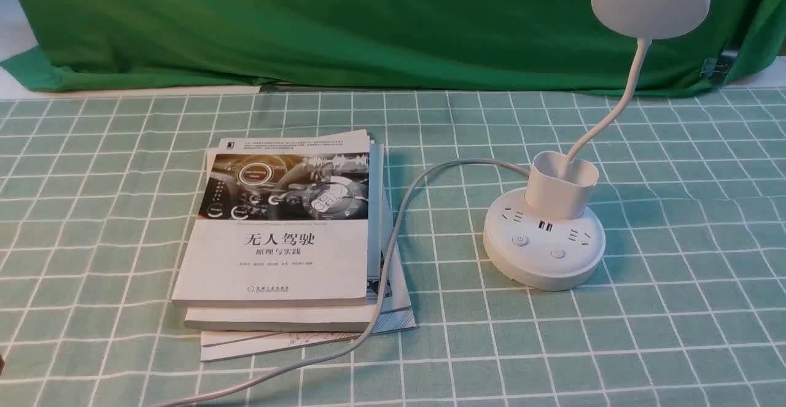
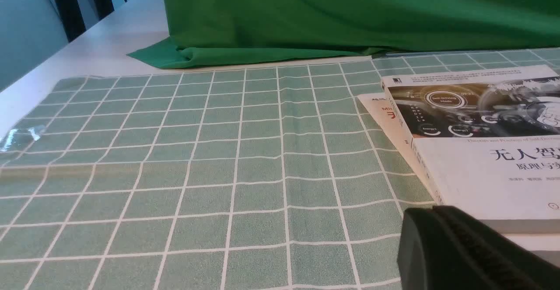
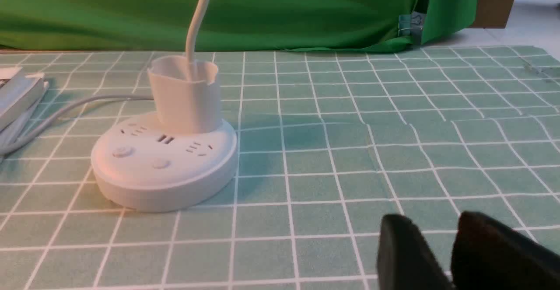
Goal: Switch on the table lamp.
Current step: 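Press the button on the base of the white desk lamp with the right gripper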
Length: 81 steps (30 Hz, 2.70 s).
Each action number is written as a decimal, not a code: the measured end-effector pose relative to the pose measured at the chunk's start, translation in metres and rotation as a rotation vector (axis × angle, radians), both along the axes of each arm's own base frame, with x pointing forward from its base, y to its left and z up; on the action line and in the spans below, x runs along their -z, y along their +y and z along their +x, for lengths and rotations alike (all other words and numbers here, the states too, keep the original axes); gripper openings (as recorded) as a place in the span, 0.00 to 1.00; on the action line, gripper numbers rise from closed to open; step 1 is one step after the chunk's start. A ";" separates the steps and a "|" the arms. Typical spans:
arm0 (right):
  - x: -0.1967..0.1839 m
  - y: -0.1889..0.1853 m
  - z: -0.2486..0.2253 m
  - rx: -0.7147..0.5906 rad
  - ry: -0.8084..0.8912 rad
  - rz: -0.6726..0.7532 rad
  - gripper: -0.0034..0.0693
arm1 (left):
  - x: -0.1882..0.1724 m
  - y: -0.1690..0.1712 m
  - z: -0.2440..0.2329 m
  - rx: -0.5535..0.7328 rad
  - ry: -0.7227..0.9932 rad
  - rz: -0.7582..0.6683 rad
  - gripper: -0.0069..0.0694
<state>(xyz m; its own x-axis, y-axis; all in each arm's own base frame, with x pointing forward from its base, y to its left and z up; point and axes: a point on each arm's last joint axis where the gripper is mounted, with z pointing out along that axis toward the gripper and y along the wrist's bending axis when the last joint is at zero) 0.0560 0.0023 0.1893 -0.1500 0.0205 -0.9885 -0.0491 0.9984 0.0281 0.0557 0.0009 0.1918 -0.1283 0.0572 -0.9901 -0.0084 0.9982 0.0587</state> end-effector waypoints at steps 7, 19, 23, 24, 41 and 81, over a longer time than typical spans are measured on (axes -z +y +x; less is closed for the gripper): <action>0.000 0.000 0.000 0.000 0.000 0.000 0.38 | 0.000 0.000 0.000 0.000 0.000 0.000 0.12; 0.000 0.000 0.000 0.000 0.001 0.000 0.38 | 0.000 0.000 0.000 0.000 0.000 -0.006 0.12; 0.000 0.000 0.000 0.000 0.001 0.000 0.38 | 0.000 0.000 0.000 0.000 0.000 -0.006 0.12; 0.000 0.000 0.000 0.000 0.001 0.000 0.38 | 0.000 0.000 0.000 0.000 0.000 -0.006 0.12; 0.000 0.000 0.000 -0.004 0.000 -0.028 0.38 | 0.000 0.000 0.000 0.000 0.000 -0.006 0.12; -0.120 0.017 0.025 -0.155 0.039 0.188 0.09 | 0.000 0.000 0.000 0.000 0.000 -0.006 0.12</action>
<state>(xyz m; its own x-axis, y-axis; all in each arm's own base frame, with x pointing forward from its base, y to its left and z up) 0.0810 0.0196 0.3093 -0.2040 0.1770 -0.9628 -0.1963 0.9561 0.2174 0.0557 0.0008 0.1918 -0.1282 0.0515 -0.9904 -0.0080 0.9986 0.0529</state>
